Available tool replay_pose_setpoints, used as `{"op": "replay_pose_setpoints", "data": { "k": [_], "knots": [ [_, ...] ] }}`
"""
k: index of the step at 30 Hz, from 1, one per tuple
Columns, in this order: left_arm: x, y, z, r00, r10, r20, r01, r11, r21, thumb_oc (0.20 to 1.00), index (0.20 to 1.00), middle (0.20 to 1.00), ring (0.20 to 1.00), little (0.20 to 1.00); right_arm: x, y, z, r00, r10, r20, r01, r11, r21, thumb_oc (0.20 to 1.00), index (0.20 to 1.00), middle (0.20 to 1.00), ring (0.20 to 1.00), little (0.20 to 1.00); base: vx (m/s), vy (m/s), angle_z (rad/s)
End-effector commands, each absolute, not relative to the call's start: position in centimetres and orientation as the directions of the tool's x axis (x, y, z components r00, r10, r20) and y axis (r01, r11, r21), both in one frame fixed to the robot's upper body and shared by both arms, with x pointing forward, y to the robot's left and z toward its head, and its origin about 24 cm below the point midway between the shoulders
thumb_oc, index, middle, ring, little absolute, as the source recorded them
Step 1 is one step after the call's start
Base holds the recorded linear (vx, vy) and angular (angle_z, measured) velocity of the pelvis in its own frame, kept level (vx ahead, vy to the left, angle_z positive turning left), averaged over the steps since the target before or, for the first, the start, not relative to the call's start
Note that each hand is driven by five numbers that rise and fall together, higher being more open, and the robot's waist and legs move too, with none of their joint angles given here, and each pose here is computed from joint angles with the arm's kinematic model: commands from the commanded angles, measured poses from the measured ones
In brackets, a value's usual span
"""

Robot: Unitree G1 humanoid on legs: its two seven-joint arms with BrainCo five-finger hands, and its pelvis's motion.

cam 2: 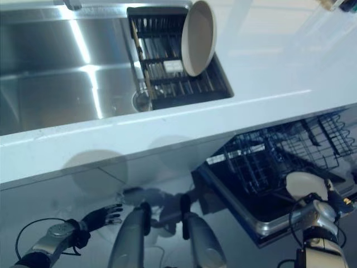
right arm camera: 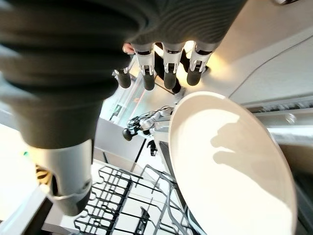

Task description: Pick up plates and place into dishwasher.

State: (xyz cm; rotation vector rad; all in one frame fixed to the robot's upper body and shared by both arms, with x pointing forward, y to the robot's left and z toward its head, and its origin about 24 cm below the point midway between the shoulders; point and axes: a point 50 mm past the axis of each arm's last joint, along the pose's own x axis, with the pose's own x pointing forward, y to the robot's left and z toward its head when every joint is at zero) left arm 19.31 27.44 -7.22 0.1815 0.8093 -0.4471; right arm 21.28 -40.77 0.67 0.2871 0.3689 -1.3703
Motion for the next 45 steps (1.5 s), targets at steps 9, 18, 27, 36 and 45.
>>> {"op": "replay_pose_setpoints", "data": {
  "k": [9,18,27,36,45],
  "knots": [
    [18.9,25.3,-7.5,0.660,-0.372,-0.652,0.461,0.886,-0.039,1.000,1.000,1.000,1.000,1.000,18.2,-45.7,5.4,-0.096,-0.964,-0.247,0.995,-0.083,-0.063,1.000,1.000,1.000,1.000,1.000,0.00,0.019,0.02],
    [19.3,24.2,-7.5,0.668,-0.403,-0.626,0.475,0.878,-0.058,1.000,1.000,1.000,1.000,1.000,16.4,-46.7,4.9,-0.176,-0.917,-0.359,0.984,-0.162,-0.067,1.000,1.000,1.000,1.000,1.000,-0.03,0.045,0.00],
    [19.7,23.2,-7.3,0.649,-0.431,-0.627,0.503,0.861,-0.070,1.000,1.000,1.000,1.000,1.000,15.7,-47.0,3.8,-0.099,-0.873,-0.477,0.995,-0.095,-0.033,1.000,1.000,1.000,1.000,1.000,-0.01,0.004,0.00],
    [19.9,23.0,-7.1,0.650,-0.448,-0.614,0.508,0.857,-0.088,1.000,1.000,1.000,1.000,1.000,15.6,-46.9,3.0,0.004,-0.841,-0.542,0.994,-0.055,0.091,1.000,1.000,1.000,1.000,1.000,0.01,0.000,0.00],
    [19.8,22.8,-7.5,0.644,-0.447,-0.621,0.509,0.856,-0.088,1.000,1.000,1.000,1.000,1.000,15.1,-46.9,2.5,0.007,-0.795,-0.607,0.989,-0.082,0.119,0.200,0.200,0.200,0.200,0.200,0.00,0.000,0.00]
  ]
}}
